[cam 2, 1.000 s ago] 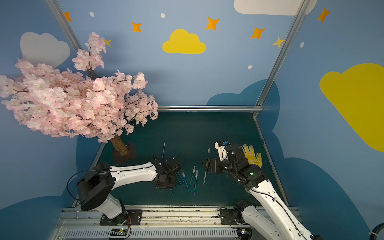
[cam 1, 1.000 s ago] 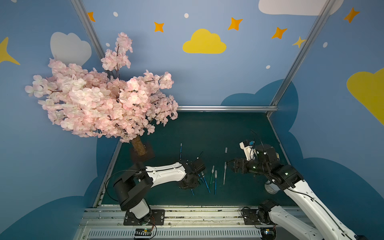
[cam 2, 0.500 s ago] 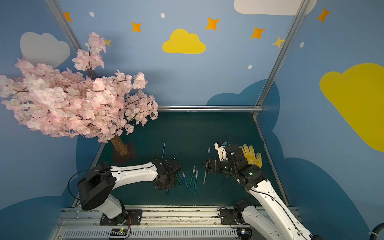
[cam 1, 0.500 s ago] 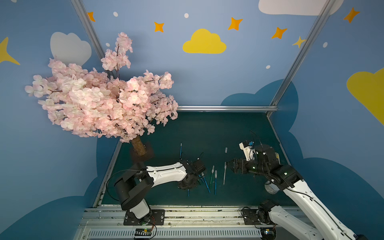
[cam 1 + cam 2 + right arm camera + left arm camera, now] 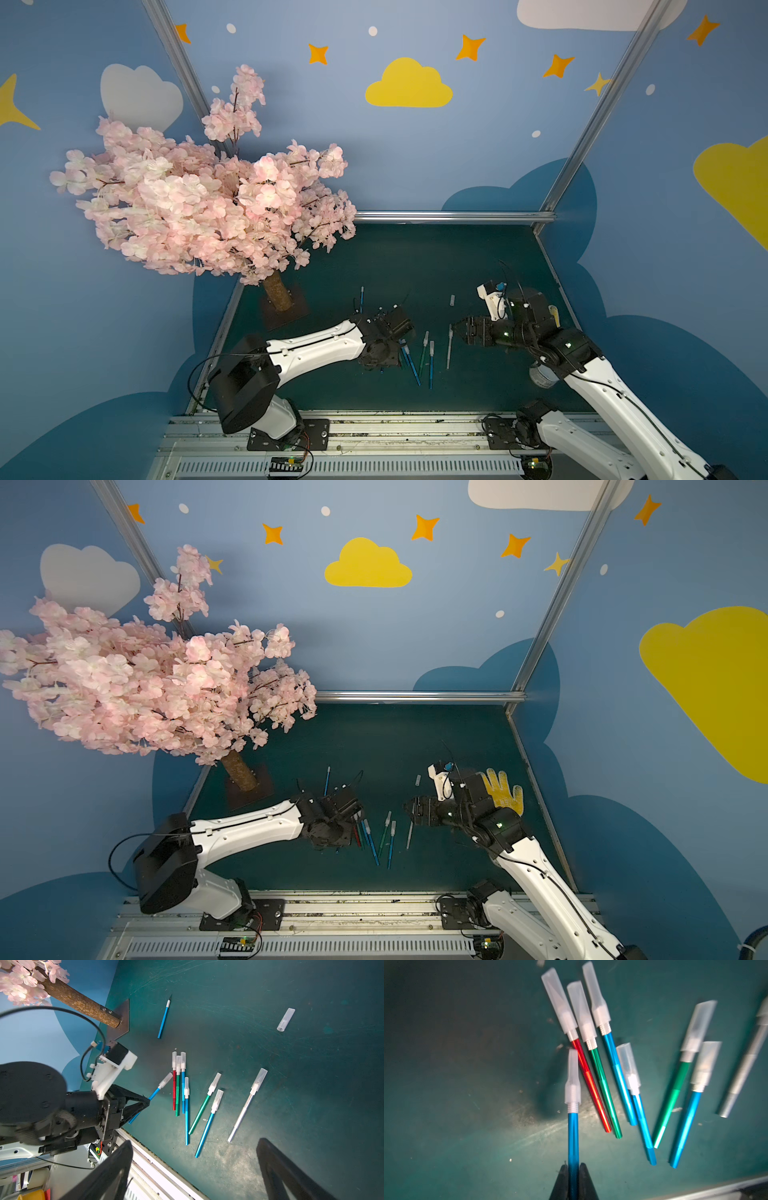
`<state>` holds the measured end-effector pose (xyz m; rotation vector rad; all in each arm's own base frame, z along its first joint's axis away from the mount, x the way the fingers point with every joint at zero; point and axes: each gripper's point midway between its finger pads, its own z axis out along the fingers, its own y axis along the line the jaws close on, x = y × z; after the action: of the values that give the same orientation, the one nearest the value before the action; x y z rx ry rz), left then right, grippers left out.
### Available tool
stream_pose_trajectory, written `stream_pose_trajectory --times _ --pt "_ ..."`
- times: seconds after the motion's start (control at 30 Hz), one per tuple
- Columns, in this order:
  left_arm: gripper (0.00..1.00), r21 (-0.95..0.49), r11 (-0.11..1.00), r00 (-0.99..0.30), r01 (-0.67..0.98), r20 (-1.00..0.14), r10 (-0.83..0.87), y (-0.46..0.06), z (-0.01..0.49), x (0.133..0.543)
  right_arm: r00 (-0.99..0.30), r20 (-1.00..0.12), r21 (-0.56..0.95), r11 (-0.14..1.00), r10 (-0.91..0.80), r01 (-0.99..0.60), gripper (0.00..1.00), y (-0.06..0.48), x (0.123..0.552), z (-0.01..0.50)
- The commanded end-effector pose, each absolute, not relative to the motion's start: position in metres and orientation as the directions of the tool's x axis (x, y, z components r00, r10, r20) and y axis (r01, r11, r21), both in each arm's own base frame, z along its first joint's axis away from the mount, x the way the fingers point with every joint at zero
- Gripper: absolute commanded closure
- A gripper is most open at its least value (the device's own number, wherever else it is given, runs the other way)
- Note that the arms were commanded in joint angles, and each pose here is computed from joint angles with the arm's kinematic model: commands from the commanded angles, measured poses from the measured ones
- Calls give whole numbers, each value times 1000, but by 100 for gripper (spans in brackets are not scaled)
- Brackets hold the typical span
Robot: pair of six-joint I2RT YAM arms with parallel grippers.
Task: Remove protective caps from carving knives
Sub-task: Pick up the carving knife from the center of the board.
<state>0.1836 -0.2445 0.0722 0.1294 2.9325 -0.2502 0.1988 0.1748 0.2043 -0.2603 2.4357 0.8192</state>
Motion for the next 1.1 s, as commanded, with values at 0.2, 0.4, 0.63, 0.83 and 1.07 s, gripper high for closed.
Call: stream_pose_trajectory --times 0.2,0.4,0.63,0.83,1.07 --pt "88 -187 960 -946 207 -289 147 -253 92 193 -841 -541 540 772 12 -337 8 186 205 201" --pt "88 -224 928 -919 298 -329 216 -267 95 196 -857 -513 586 746 41 -316 11 199 216 195" --pt "89 -257 890 -882 376 -395 259 -277 105 200 -879 -469 635 722 78 -275 17 213 229 195" --pt "90 -237 900 -889 365 -376 262 -273 97 199 -894 -440 645 722 81 -252 18 216 231 189" --pt "90 -217 923 -900 316 -377 220 -263 90 200 -899 -431 640 728 75 -246 19 215 228 182"
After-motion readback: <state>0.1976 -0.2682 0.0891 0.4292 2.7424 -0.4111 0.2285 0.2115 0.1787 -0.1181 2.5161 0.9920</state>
